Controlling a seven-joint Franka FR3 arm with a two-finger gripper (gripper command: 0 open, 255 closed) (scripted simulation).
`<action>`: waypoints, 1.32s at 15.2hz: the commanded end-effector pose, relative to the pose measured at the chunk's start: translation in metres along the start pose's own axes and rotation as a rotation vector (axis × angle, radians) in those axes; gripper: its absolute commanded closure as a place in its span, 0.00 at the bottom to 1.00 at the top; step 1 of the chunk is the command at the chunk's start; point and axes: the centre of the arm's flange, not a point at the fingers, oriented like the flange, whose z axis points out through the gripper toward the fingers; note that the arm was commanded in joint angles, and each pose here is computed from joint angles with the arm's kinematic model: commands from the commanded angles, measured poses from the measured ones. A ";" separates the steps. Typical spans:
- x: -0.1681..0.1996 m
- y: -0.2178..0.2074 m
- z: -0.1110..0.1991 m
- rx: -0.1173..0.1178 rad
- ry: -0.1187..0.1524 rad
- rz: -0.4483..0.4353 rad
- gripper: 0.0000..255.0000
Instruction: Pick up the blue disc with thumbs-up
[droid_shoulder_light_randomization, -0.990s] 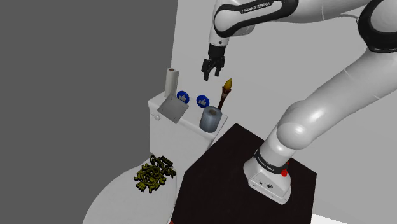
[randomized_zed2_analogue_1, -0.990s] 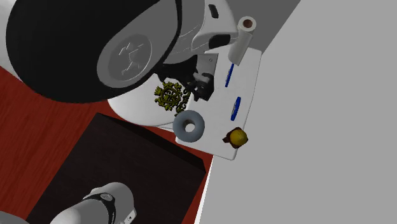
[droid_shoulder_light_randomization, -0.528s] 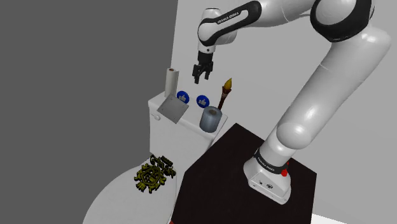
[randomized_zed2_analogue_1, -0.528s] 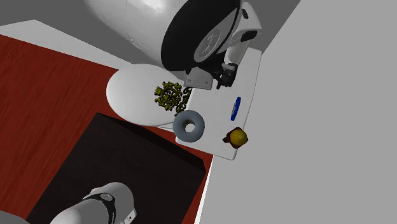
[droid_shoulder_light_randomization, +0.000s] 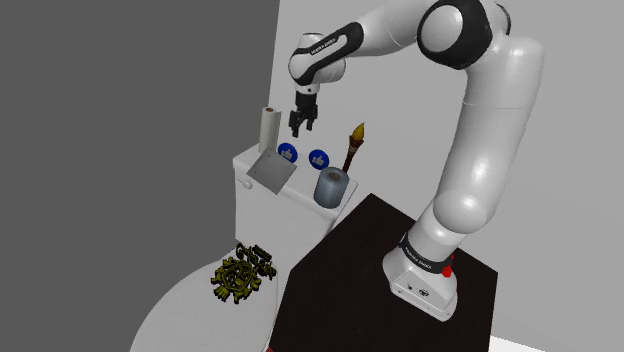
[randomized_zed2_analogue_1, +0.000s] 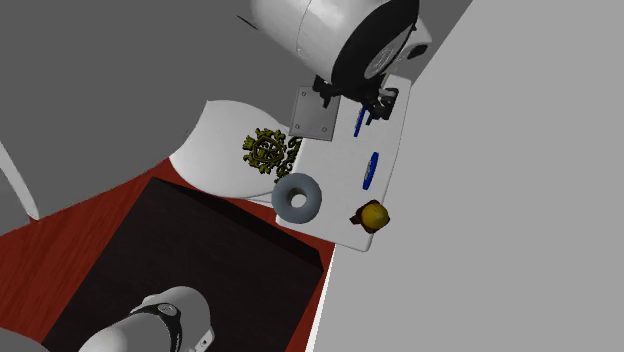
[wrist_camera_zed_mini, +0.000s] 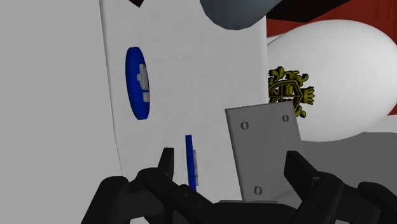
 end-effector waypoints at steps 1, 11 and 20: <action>0.022 0.005 0.015 0.002 -0.003 -0.017 0.00; 0.098 0.028 0.080 0.007 -0.015 -0.072 0.00; 0.101 0.028 0.110 0.008 -0.015 -0.072 1.00</action>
